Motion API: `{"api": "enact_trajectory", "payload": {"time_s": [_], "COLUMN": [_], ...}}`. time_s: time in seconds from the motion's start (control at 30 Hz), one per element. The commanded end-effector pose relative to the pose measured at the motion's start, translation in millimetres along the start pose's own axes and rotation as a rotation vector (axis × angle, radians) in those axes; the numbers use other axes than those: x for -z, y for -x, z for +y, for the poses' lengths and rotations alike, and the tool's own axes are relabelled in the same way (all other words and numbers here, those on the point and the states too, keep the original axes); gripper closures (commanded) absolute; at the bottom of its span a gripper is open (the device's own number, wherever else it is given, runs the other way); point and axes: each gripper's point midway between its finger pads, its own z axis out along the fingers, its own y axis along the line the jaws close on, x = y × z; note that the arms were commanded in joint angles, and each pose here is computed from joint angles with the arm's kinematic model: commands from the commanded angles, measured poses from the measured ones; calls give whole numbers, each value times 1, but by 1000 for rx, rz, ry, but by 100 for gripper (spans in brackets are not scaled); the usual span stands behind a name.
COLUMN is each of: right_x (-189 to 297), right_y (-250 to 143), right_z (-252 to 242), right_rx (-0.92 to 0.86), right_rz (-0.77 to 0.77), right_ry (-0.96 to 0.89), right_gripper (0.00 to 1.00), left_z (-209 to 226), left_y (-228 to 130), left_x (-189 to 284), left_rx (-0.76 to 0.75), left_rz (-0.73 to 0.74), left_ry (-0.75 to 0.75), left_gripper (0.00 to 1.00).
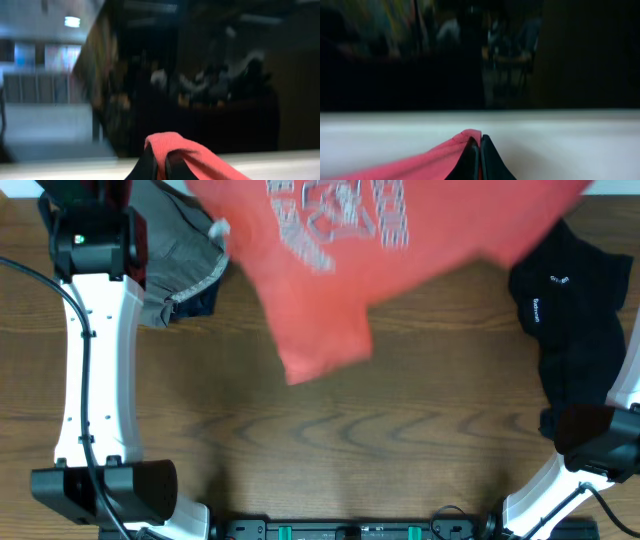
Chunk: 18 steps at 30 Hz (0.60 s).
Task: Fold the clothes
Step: 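Lift the T-shirt high with both grippers and stretch it apart, then lower the stretched T-shirt onto the table with both grippers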
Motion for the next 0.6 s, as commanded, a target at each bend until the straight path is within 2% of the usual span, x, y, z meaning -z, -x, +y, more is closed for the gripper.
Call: {"api": "enact_trajectory", "payload": {"time_s": [0.0, 0.1, 0.2, 0.4, 0.57], "right_x": [22, 20, 15, 14, 30], "right_y": [51, 40, 8, -92, -166], "right_z": [4, 4, 5, 3, 10], "right_rx": [-67, -75, -90, -72, -65], "right_rz": [-113, -71, 42, 385, 646], "right_ry": [-8, -4, 8, 15, 86], "right_gripper": [99, 99, 99, 99, 99], "left_z": [-14, -15, -11, -2, 1], "left_y": [91, 91, 63, -48, -129], "left_x": [21, 22, 19, 30, 68], "left_rx": [-107, -107, -97, -30, 27], "left_rz": [-186, -160, -45, 376, 720], "left_ry": [17, 15, 25, 48, 72], "left_gripper": [94, 94, 94, 94, 94]}}
